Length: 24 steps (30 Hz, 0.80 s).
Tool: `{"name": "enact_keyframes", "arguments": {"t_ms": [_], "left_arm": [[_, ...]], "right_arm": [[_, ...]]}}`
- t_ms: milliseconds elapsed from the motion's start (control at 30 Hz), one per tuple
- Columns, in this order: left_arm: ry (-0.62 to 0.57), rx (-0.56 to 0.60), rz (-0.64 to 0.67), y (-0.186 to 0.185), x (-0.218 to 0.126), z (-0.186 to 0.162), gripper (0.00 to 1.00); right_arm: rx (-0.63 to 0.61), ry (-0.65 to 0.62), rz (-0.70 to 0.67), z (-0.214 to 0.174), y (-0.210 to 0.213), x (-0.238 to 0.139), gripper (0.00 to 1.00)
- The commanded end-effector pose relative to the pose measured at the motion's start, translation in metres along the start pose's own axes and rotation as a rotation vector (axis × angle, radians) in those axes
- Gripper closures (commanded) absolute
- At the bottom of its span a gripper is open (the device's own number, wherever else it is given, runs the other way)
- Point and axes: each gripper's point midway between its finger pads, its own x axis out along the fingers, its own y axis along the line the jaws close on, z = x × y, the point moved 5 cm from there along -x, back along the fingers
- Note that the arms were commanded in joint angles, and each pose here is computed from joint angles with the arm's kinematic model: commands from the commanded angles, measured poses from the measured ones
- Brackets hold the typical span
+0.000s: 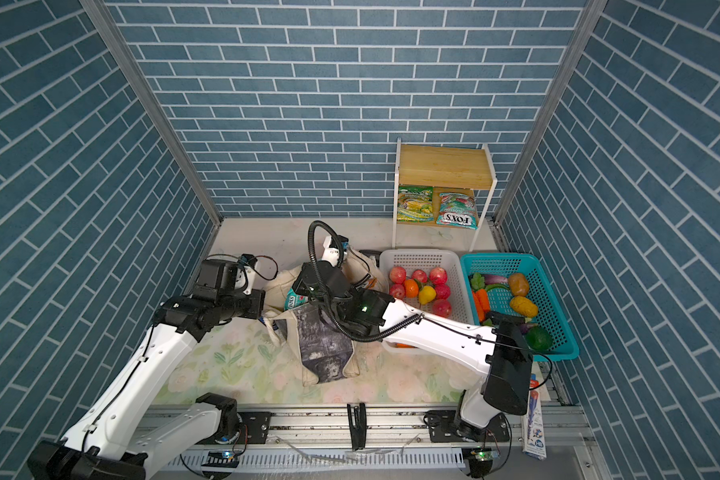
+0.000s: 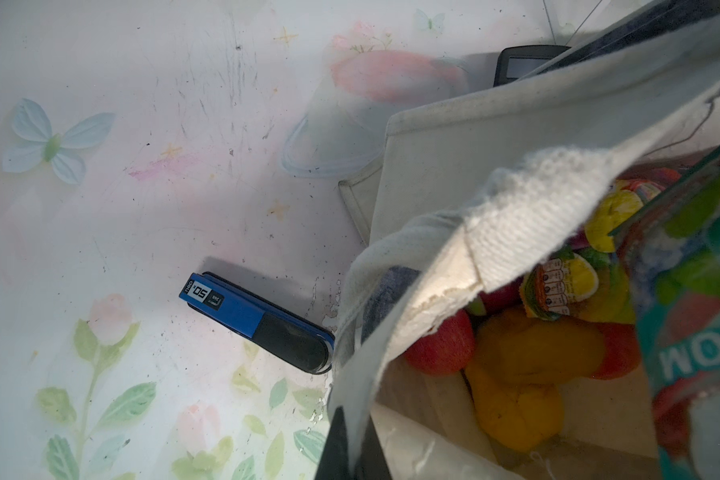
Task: Place the food into the grocery bag and tie it
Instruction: 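Lower the teal mint packet into the bag and open the right gripper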
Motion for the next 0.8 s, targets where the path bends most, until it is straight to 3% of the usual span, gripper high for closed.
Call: {"name": "enact_keyframes", "arguments": {"t_ms": [0,333,600,767], "left_arm": [[-0.02,0.01,0.005,0.002,-0.003,0.0,0.95],[-0.02,0.01,0.003,0.002,-0.003,0.0,0.95],[-0.019,0.01,0.007,0.002,-0.003,0.0,0.95],[-0.019,0.01,0.006,0.002,-0.003,0.0,0.95]], "right_arm": [[0.041,-0.083,0.028,0.019,0.012,-0.015,1.0],[0.055,-0.085,-0.024,0.009,-0.004,-0.01,0.96],[0.05,-0.085,-0.042,0.008,-0.008,-0.009,0.73],[0.027,-0.083,-0.048,0.007,-0.008,-0.008,0.67]]}}
